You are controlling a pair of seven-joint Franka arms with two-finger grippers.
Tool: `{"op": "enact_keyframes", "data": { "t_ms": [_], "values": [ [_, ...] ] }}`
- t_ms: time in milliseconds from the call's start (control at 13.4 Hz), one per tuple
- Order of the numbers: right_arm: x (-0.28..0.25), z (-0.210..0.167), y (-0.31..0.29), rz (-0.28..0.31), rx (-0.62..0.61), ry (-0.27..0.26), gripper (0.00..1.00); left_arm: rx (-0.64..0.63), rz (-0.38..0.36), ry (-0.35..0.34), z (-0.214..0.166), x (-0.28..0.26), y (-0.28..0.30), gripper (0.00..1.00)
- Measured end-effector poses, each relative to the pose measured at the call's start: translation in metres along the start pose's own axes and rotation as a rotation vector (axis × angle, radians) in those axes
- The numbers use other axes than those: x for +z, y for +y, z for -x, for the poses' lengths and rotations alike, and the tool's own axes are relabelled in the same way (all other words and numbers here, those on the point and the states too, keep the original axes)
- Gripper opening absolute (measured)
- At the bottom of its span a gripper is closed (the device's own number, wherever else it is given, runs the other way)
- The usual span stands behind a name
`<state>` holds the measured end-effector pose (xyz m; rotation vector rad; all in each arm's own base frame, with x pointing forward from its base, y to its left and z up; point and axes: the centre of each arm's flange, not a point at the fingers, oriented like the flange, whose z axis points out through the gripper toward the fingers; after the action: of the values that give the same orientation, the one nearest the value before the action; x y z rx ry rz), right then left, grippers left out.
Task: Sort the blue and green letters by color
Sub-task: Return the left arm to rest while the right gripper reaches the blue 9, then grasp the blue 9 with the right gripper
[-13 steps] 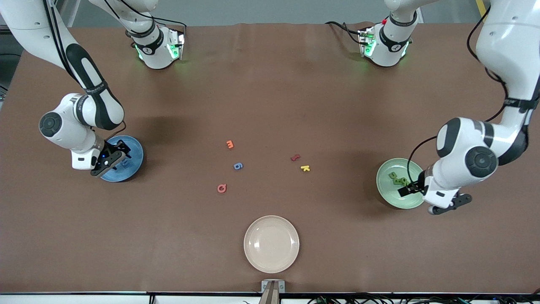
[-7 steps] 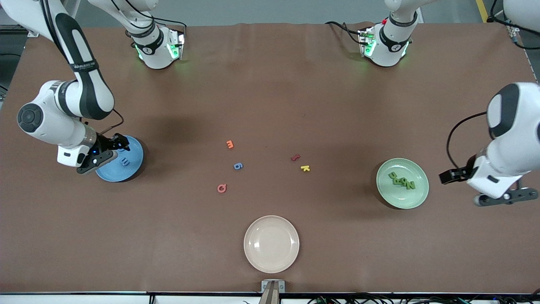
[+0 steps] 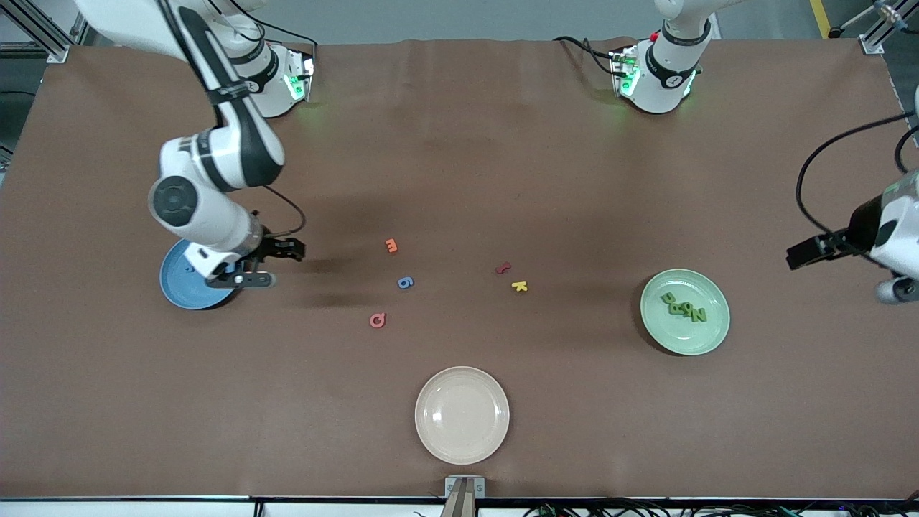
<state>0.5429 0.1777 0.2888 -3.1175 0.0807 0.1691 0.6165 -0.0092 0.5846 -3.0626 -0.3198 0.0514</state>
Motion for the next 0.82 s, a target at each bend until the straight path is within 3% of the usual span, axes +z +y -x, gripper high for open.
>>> {"op": "enact_keyframes", "data": {
  "t_ms": [225, 599, 824],
  "values": [
    [0.017, -0.003, -0.076, 0.003, 0.003, 0.01, 0.87, 0.002, -0.01, 0.002, 0.024, -0.029, 0.004, 1.0],
    [0.053, -0.016, -0.19, -0.02, -0.136, 0.062, 0.87, -0.004, 0.011, -0.034, 0.053, -0.047, 0.017, 1.0],
    [0.079, -0.02, -0.215, -0.003, -0.199, 0.085, 0.86, -0.011, 0.025, -0.039, 0.061, -0.049, 0.009, 1.0]
  ]
}}
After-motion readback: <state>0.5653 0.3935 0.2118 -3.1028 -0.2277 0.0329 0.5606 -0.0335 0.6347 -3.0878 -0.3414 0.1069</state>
